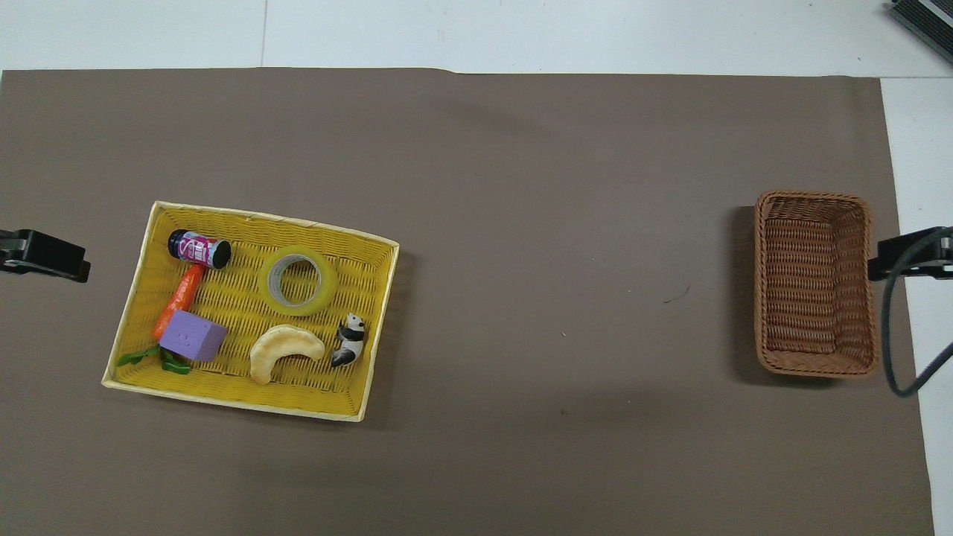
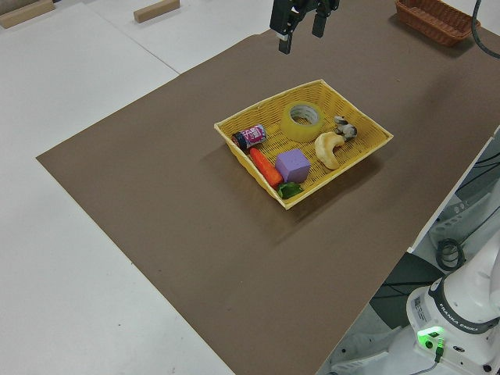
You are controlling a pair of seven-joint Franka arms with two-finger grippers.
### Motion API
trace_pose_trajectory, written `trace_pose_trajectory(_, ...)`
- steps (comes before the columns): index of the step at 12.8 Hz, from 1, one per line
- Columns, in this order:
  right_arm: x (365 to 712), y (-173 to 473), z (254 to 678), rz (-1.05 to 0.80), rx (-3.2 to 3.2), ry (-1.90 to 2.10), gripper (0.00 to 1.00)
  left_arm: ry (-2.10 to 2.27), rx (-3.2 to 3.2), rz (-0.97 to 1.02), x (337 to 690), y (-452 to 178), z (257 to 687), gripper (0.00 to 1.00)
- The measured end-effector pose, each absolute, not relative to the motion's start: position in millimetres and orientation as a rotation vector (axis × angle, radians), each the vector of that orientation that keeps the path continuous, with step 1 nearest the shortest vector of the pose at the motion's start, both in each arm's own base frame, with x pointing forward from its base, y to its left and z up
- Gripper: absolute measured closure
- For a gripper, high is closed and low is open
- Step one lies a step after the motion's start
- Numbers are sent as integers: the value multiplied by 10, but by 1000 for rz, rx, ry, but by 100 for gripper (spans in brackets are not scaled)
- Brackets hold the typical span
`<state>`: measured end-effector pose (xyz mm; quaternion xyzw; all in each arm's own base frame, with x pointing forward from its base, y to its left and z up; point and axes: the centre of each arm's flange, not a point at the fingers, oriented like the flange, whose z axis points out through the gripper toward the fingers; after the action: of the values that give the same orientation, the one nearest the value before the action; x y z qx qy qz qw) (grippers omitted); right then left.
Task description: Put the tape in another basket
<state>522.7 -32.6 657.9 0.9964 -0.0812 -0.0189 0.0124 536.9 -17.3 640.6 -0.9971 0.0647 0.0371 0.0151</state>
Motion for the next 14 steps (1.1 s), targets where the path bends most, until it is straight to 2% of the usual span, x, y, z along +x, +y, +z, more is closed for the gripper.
trace_pose_trajectory(14,5227,-328,6573,-61,3107,-242,0,276,-3099,129,5373,-165,6371,0)
